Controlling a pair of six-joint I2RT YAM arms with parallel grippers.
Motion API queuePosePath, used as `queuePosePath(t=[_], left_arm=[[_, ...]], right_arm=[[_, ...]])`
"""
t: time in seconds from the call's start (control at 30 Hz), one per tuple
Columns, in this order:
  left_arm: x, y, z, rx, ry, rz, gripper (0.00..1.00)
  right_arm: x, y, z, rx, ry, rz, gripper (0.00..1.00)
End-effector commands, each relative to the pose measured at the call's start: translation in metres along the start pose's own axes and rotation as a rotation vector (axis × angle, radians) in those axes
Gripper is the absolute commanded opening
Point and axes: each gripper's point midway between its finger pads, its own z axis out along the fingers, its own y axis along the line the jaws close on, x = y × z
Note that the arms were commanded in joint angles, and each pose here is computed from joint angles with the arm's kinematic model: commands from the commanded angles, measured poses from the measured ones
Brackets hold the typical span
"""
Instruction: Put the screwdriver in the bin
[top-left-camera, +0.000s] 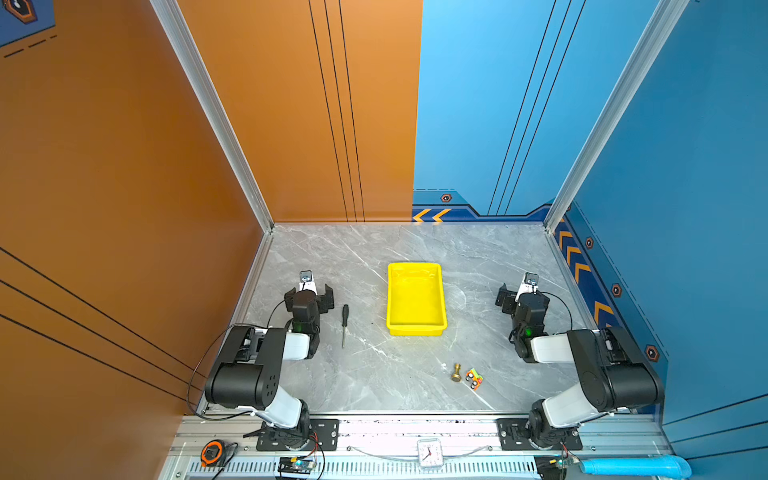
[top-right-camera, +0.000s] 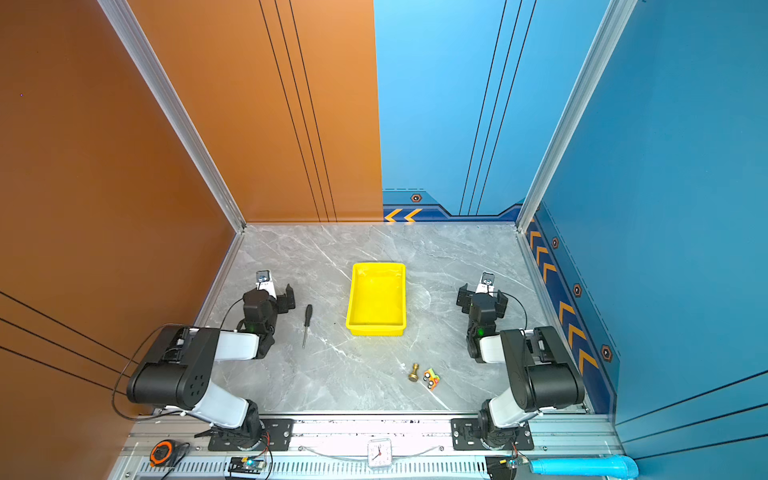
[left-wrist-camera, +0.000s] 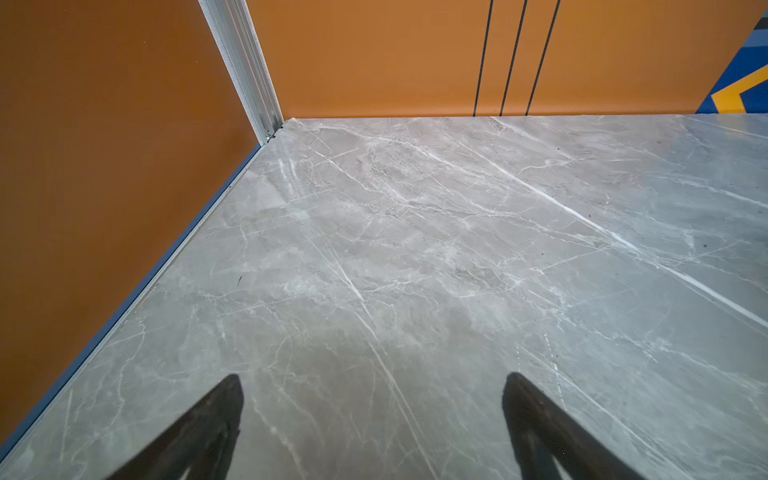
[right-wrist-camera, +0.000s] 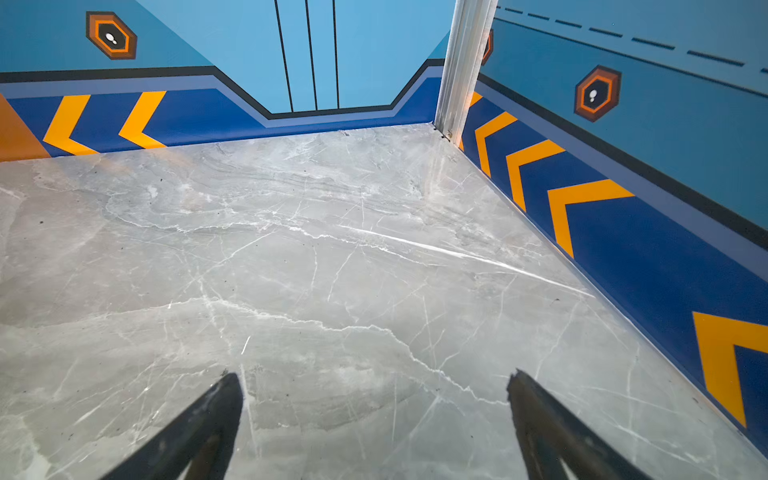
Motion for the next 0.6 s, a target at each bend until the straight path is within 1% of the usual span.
queuePosePath(t=[0.0,0.1,0.57], left_arm=[[0.0008,-0.0047,0.0,0.023,-0.005,0.014,0.98],[0.0013,-0.0044,0.0,0.021,-0.004,0.014,0.98],[0.001,-0.0046,-0.0001,0.022,-0.005,0.014,0.98]], right_arm=[[-0.0036,-0.0009,0.0029,0.007,-0.01,-0.003,1.0],[-0.0026,-0.0006,0.0044,-0.013,0.0,0.007,1.0],[-0.0027,-0.0014,0.0046,-0.011,0.0,0.008,1.0]])
